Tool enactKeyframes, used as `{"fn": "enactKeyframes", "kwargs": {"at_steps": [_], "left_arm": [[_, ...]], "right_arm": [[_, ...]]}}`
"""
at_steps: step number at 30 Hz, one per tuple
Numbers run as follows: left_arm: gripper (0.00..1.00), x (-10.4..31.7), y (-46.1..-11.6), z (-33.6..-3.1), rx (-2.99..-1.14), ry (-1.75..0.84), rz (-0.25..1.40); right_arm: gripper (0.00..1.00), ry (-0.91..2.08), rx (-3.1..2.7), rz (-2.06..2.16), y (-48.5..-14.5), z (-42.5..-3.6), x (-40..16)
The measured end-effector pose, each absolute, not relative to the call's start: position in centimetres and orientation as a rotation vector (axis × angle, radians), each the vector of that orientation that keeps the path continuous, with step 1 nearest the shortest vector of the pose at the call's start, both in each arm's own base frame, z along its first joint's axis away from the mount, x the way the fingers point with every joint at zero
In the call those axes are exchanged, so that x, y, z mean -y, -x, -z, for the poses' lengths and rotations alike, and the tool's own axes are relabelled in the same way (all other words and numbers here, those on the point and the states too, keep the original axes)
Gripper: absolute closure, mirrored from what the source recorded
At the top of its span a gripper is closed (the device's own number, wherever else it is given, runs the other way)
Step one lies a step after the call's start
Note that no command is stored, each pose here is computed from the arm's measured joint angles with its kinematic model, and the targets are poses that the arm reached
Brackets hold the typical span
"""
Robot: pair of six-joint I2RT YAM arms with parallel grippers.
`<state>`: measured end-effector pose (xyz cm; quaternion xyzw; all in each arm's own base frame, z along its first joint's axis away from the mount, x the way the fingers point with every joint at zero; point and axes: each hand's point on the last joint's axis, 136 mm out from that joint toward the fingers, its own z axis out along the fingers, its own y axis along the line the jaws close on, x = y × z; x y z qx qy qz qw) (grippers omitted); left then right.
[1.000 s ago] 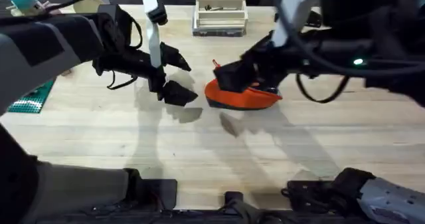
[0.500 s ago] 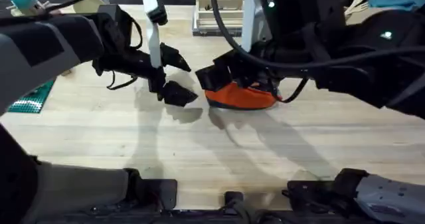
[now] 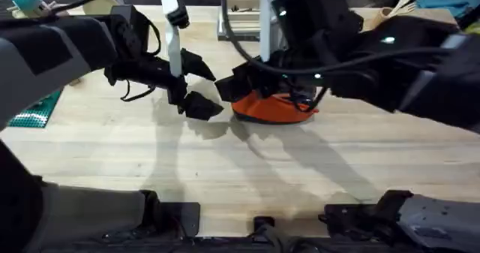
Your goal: Unzip the bag, pick up the pens from the table one at a time and place them inside, then zip the bag closed.
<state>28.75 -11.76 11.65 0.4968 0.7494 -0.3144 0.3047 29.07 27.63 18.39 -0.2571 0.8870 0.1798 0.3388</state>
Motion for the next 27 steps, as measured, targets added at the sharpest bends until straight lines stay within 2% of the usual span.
{"fn": "enactKeyframes", "kwargs": {"at_steps": [12,20,27], "left_arm": [[0.007,11.8,-28.7,-11.6,-1.985,-1.316,0.833],[0.007,11.8,-28.7,-11.6,-1.985,-1.316,0.833],[0.007,11.8,-28.7,-11.6,-1.985,-1.316,0.833]], "right_arm": [[0.003,0.664,-2.372,-0.444,-30.4,-14.9,-28.5],[0.007,0.536,-2.445,-0.421,-32.3,-13.0,-26.8],[0.089,0.49,-2.445,-0.434,-32.7,-13.2,-26.6]]}}
